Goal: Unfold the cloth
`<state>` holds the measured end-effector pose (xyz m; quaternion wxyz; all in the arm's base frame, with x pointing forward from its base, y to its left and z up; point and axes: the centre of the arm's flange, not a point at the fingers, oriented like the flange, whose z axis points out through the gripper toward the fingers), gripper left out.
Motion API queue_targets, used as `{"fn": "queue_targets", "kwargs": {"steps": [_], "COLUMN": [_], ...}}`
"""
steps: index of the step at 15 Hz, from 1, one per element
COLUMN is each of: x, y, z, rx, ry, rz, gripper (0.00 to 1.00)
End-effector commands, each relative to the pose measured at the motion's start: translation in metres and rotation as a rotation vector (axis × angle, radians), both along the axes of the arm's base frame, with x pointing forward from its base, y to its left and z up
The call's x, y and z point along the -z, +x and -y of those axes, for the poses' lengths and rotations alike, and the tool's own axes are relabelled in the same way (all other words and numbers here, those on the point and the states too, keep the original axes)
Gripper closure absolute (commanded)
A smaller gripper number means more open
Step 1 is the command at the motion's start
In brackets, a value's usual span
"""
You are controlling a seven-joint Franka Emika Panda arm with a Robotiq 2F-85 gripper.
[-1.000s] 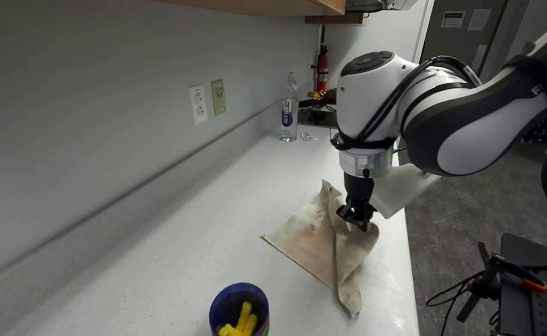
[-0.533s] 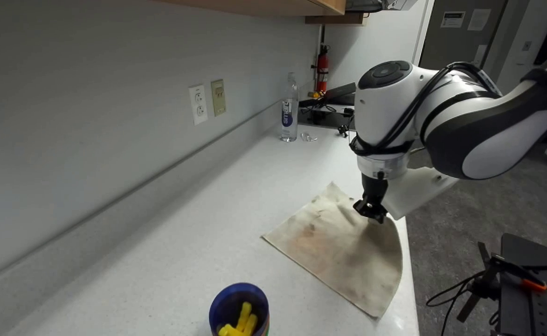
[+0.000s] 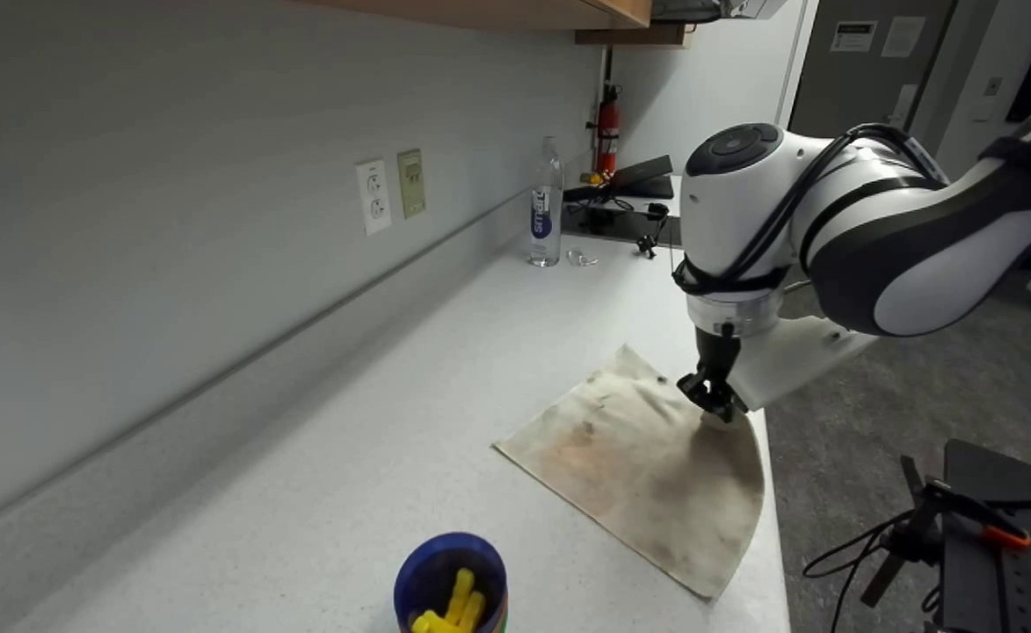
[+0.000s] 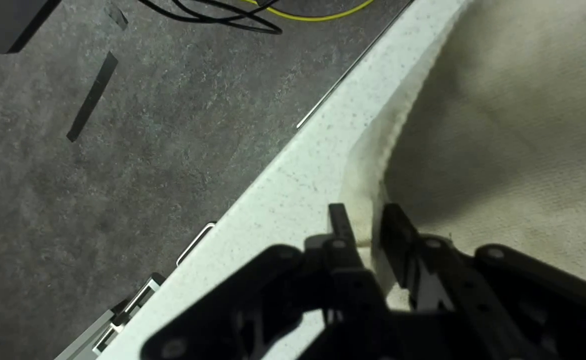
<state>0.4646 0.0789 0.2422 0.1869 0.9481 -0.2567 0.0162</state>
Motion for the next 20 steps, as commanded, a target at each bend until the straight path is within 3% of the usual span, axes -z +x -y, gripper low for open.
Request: {"fn": "queue_targets", "kwargs": {"steps": [1, 7, 13, 20], "x": [-0.016, -0.034, -0.045, -0.106], "y": [-0.010, -0.016, -0.011, -0.013], "z": [0.001, -0.006, -0.018, -0.045], "rx": [-0.001, -0.019, -0.071, -0.350], "ry": [0.003, -0.015, 0.010, 0.142], "rz": [0.011, -0.010, 0.027, 0.097], "gripper": [0.42, 0.01, 0.00, 0.00]}}
